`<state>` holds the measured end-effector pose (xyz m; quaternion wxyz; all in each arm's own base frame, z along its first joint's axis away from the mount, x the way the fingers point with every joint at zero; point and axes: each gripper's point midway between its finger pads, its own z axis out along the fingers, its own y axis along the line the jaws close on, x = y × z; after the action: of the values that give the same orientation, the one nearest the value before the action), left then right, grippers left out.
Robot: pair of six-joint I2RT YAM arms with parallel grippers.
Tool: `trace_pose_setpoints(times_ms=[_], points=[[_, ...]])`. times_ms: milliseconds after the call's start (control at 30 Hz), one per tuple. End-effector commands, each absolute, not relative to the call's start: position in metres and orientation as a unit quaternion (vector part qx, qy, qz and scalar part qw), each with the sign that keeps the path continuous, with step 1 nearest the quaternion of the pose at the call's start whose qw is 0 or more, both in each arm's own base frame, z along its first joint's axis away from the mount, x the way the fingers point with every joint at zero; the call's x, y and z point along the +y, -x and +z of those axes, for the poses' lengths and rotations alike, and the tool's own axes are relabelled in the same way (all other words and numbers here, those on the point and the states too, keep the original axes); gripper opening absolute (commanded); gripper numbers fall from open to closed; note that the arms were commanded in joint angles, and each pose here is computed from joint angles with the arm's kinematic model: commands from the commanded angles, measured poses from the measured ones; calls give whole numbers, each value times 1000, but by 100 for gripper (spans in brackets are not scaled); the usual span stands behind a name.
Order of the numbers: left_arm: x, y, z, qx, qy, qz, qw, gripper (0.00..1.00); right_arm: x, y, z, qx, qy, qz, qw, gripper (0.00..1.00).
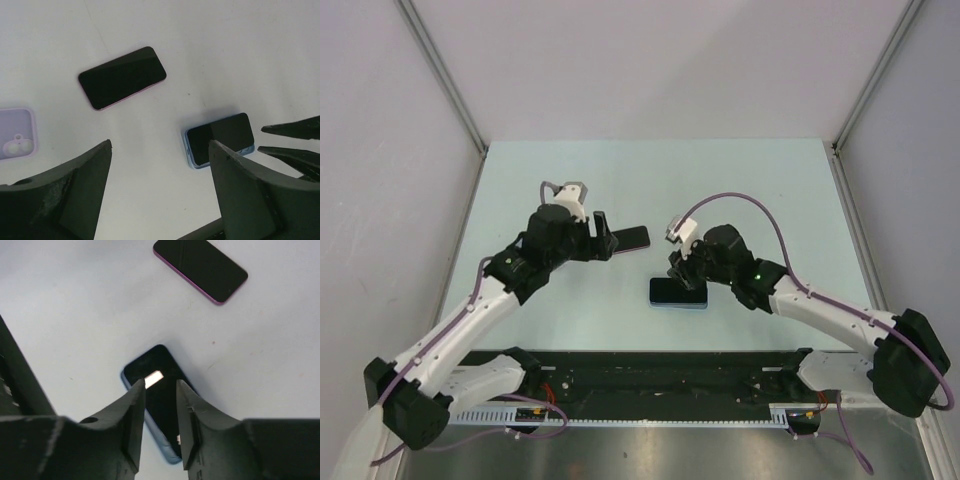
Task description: Put the phone into the phone case
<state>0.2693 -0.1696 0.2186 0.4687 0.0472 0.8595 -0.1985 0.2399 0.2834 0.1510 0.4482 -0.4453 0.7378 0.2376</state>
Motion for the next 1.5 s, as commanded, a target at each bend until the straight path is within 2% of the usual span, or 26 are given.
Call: trace_pose_setpoints(times_ms=[0,33,67,100,200,233,300,367,400,567,667,1000,1467], points=[[-196,-279,239,855,-50,-261,446,80,261,-241,156,837,230,252,428,27],[-205,-278,236,858,-59,-279,428,75,254,-234,148,853,219,244,406,22],[-212,-280,240,853,-64,-296,425,72,246,-234,146,862,195,233,406,7],[-220,-281,249,846,-65,-317,423,71,243,-230,142,873,161,239,394,1],[-240,-288,259,831,-74,-358,420,52,238,-210,134,884,120,270,363,0],[-242,-292,259,831,-73,-358,419,35,239,-204,134,885,109,287,351,0],[-249,-305,254,838,-73,-351,412,22,236,-194,127,889,85,301,334,0],[-256,-316,235,853,-71,-342,388,5,232,-188,120,898,53,303,315,0],[-260,-319,233,855,-72,-346,381,0,231,-183,112,903,49,301,303,0],[-280,-336,199,871,-64,-353,336,0,227,-170,82,920,25,293,258,0],[-287,-346,167,890,-61,-336,302,0,237,-158,76,915,26,326,237,0],[-299,-338,92,931,-92,-281,213,0,235,-149,46,926,8,301,228,0],[-294,-294,41,957,-108,-214,162,0,206,-184,28,925,-47,232,296,0]])
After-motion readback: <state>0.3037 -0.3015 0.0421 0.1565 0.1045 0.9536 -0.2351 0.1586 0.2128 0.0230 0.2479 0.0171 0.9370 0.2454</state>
